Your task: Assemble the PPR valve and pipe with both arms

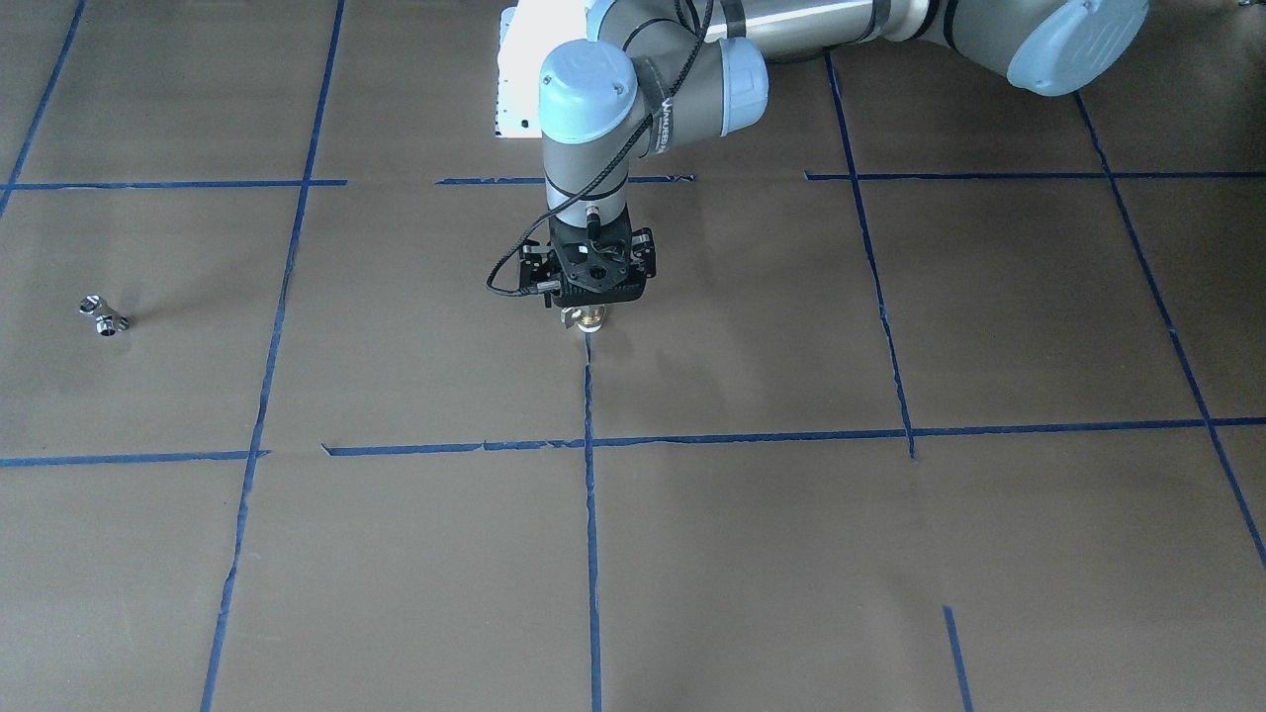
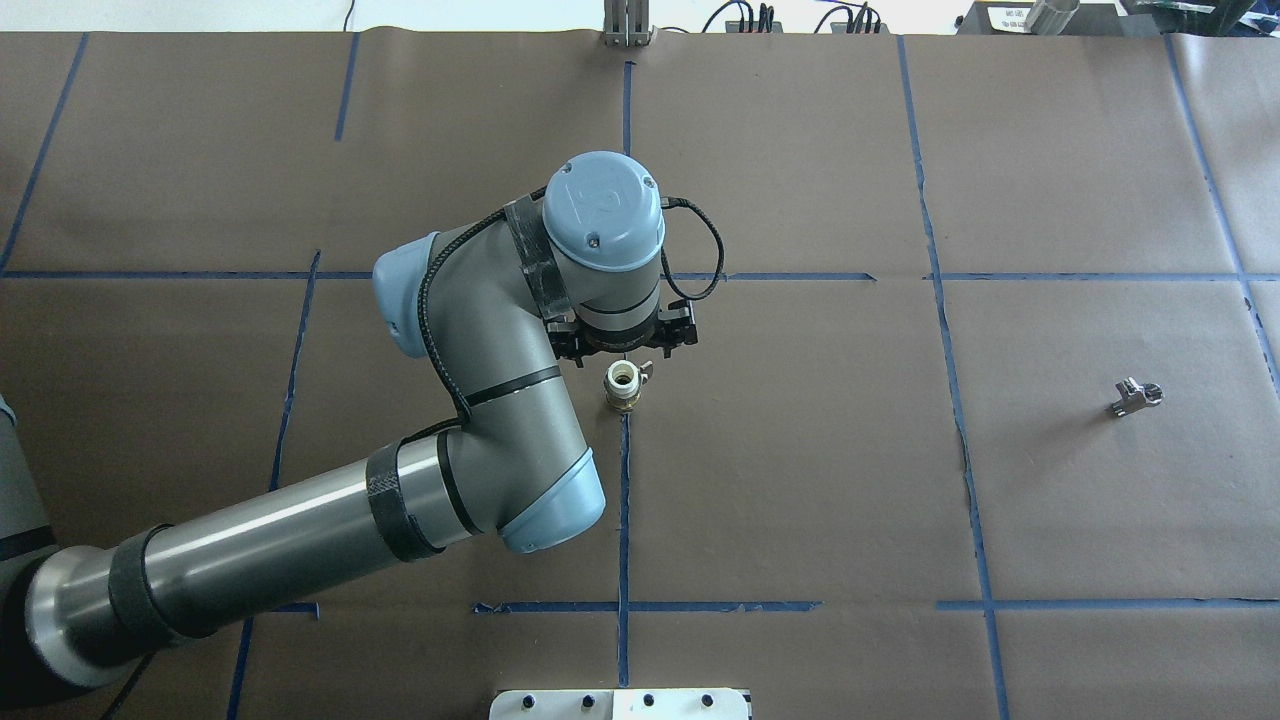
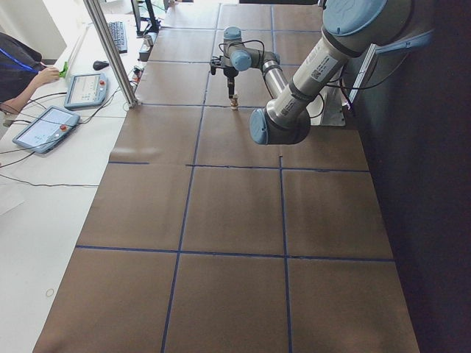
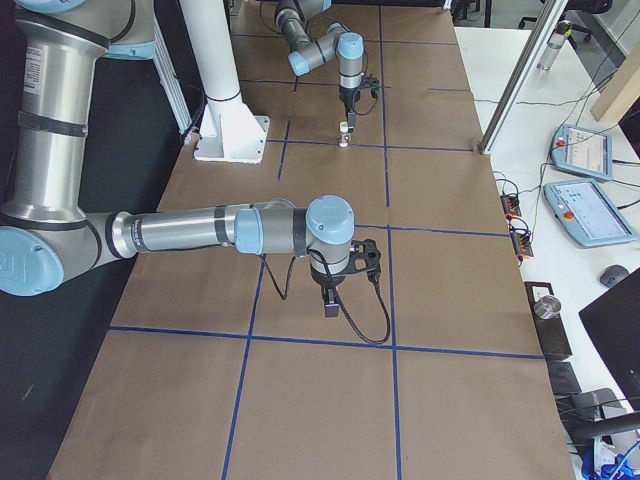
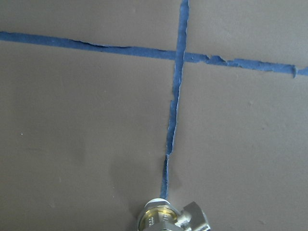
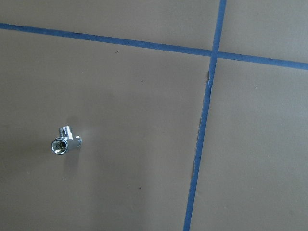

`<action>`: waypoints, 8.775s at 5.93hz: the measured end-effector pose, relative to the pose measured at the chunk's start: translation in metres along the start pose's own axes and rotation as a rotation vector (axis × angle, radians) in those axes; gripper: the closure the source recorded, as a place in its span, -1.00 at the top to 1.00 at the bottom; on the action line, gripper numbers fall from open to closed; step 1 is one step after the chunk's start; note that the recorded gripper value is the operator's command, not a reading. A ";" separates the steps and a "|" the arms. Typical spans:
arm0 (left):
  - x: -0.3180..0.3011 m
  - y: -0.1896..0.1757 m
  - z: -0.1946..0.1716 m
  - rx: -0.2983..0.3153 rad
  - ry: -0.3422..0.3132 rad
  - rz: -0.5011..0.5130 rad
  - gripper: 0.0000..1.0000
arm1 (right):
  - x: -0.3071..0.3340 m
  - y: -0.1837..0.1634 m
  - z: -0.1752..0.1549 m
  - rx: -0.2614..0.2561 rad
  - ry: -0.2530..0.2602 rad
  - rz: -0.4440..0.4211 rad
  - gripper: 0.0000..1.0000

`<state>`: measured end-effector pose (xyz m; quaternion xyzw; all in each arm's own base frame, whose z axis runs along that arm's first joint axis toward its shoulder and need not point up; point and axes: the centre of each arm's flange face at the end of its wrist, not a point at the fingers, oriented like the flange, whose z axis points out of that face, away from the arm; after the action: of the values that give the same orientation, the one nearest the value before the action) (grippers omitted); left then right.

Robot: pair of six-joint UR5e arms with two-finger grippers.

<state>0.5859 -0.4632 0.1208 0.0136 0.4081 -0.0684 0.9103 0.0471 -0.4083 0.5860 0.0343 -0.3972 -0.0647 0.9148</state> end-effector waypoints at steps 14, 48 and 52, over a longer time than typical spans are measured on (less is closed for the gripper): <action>-0.812 -0.080 -0.083 -0.197 -0.044 0.231 1.00 | -0.136 -0.026 0.053 -0.011 0.014 0.133 1.00; -0.819 -0.098 -0.146 -0.132 -0.060 0.350 1.00 | -0.733 -0.084 0.092 0.150 0.002 0.011 -1.00; -0.820 -0.097 -0.145 -0.134 -0.059 0.346 1.00 | -0.757 -0.092 0.099 0.152 0.073 -0.191 -1.00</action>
<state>-0.0740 -0.4545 0.6385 0.0211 0.3766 0.1163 0.9188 -0.5453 -0.3903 0.0963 0.1438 -0.3625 -0.1199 0.9130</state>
